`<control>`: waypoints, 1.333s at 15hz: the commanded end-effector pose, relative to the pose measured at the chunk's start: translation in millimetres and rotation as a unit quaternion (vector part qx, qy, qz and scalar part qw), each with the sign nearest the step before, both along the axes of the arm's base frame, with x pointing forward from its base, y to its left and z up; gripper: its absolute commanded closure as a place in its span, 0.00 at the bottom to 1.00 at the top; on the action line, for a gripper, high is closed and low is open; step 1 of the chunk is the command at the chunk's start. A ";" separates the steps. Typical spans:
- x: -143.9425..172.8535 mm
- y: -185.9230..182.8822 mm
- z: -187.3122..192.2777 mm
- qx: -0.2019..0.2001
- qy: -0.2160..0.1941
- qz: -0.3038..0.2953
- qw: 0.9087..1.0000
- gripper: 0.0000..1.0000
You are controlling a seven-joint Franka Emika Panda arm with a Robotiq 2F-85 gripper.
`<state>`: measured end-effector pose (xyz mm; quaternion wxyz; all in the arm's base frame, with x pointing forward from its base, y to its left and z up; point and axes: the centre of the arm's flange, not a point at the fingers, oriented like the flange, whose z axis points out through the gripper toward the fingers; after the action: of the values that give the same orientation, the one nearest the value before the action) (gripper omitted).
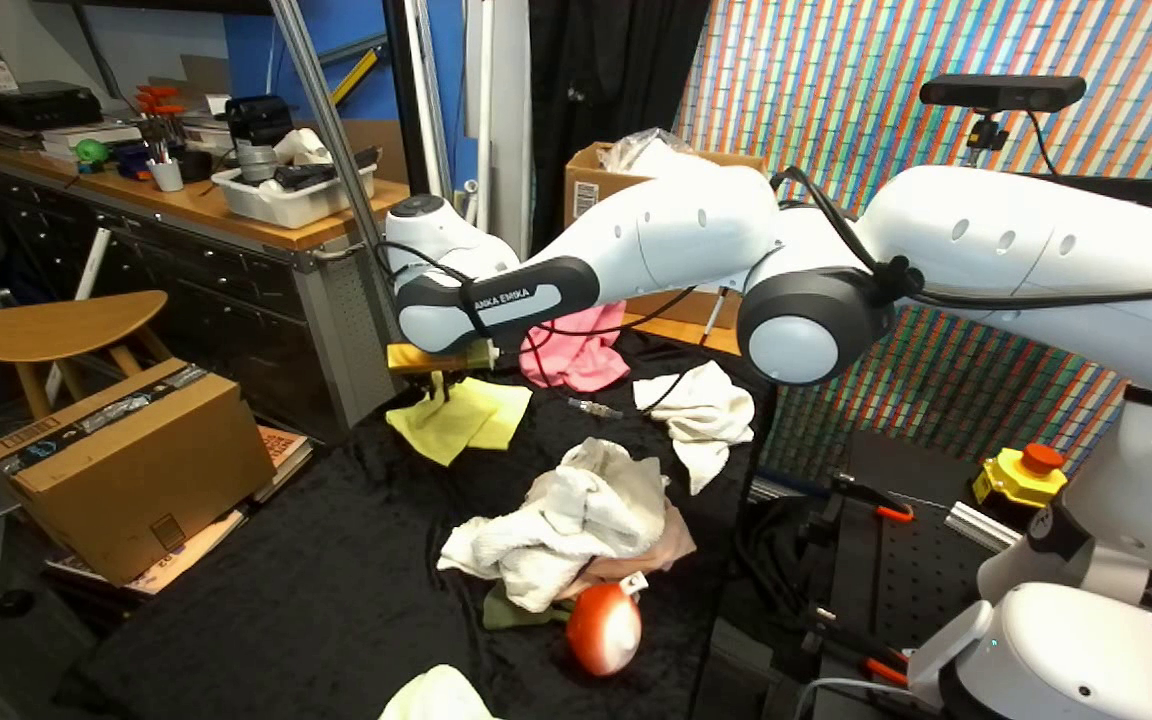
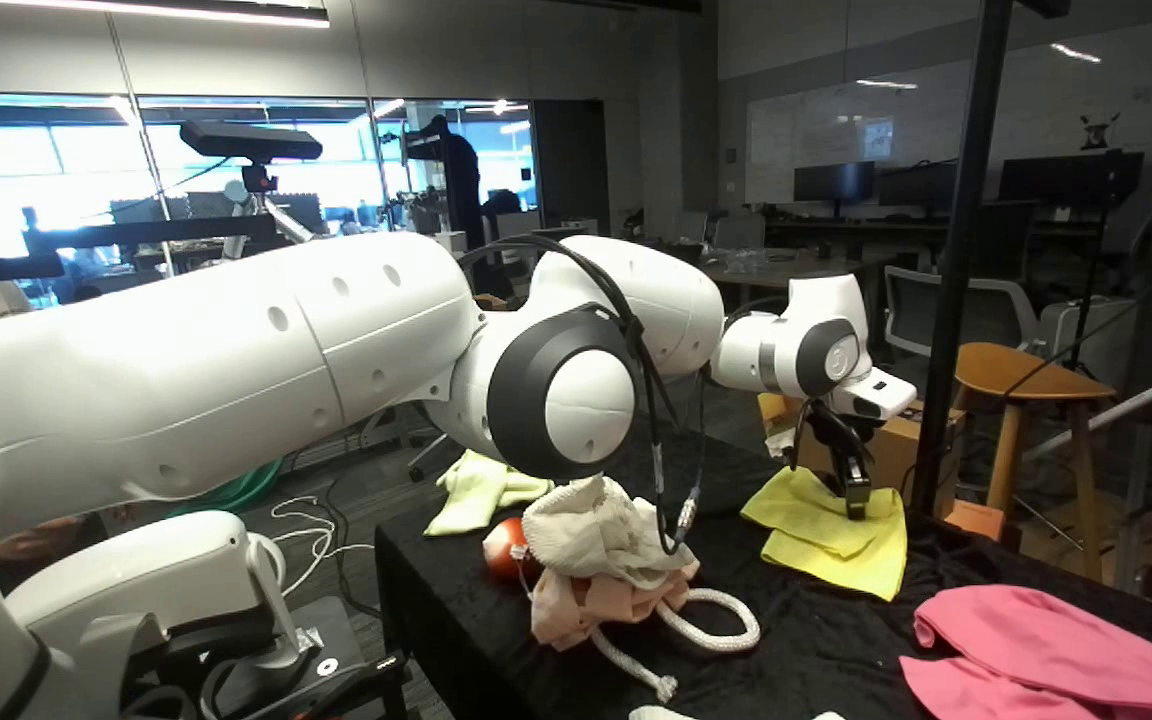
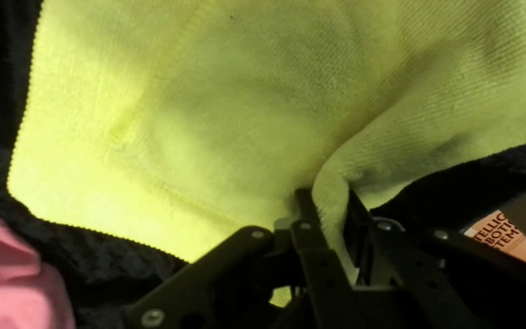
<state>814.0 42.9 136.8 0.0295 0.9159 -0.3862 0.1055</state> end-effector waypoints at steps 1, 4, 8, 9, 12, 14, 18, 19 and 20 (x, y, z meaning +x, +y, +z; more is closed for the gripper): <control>58.3 2.7 -2.3 -0.004 -0.012 -0.002 1.000 0.93; 48.5 6.6 11.7 -0.011 -0.006 0.021 1.000 0.90; 16.7 17.4 58.3 -0.023 -0.007 0.104 0.994 0.89; 11.0 19.9 71.2 -0.017 -0.007 0.134 0.991 0.90; -6.0 25.7 114.5 -0.004 -0.021 0.216 0.976 0.91; -17.6 28.1 142.5 0.003 -0.033 0.268 0.963 0.90; -36.0 26.7 187.9 0.026 -0.050 0.366 0.929 0.91; -39.7 25.6 197.4 0.033 -0.052 0.389 0.919 0.91; -42.3 24.7 204.6 0.039 -0.051 0.413 0.909 0.90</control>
<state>830.0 80.8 312.8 -0.0400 0.9864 -0.0439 0.1535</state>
